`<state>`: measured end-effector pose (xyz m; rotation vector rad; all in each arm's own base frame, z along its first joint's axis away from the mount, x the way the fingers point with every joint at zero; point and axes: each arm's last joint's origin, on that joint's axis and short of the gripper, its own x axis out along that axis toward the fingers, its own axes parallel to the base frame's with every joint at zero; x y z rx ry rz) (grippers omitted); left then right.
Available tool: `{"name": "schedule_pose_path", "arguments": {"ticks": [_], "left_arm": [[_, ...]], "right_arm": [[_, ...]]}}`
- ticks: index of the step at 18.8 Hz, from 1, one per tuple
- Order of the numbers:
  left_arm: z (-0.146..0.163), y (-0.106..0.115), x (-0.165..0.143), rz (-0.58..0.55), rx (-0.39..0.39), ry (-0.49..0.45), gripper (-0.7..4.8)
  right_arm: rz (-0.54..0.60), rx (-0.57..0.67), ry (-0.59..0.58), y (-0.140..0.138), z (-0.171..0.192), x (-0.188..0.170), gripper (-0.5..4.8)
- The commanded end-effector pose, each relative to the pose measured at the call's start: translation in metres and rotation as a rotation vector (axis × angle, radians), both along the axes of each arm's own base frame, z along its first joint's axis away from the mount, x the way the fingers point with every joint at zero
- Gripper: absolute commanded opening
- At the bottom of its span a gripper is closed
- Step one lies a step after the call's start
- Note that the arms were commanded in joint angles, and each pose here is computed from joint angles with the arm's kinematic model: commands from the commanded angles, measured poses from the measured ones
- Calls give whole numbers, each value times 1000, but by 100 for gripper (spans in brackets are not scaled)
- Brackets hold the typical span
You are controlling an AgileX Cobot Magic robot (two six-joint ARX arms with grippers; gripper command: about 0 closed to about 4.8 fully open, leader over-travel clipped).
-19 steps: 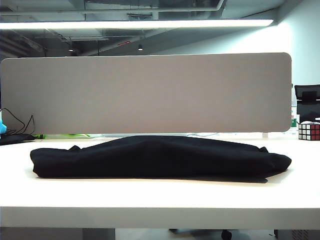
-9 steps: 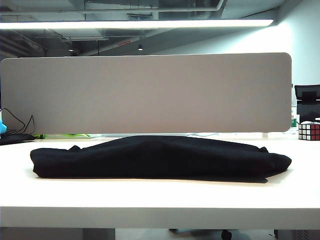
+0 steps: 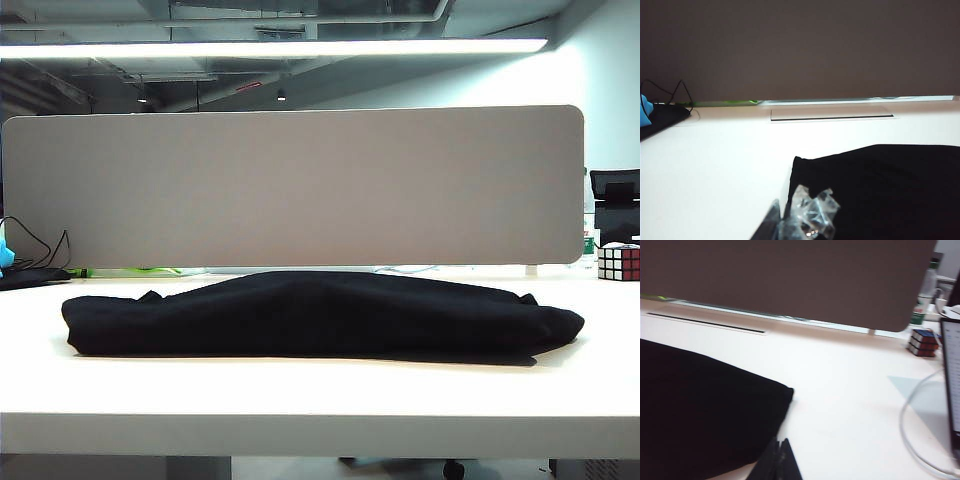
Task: Fold the bottom side of the T-shirt horizontally towards the center, about one-third of the way, then fold the sleeve back towards the center, creating a straight line along the edge of the T-shirt, and finally fold the bottom of the T-shirt up towards the top, creating a neat rectangle.
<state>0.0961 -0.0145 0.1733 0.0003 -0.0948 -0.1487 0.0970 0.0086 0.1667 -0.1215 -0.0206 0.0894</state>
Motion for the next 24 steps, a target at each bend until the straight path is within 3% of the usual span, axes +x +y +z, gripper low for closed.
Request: {"name": "schedule_pose_path", "arguments": {"ticks": [1, 24], "left_arm": [[3, 0, 0, -1, 1, -21, -6], [2, 0, 0, -5, 3, -10, -6]], "right_arm": [[-33, 7, -13, -3, 0, 1, -5], [-47, 22, -10, -5, 0, 1, -6]]}}
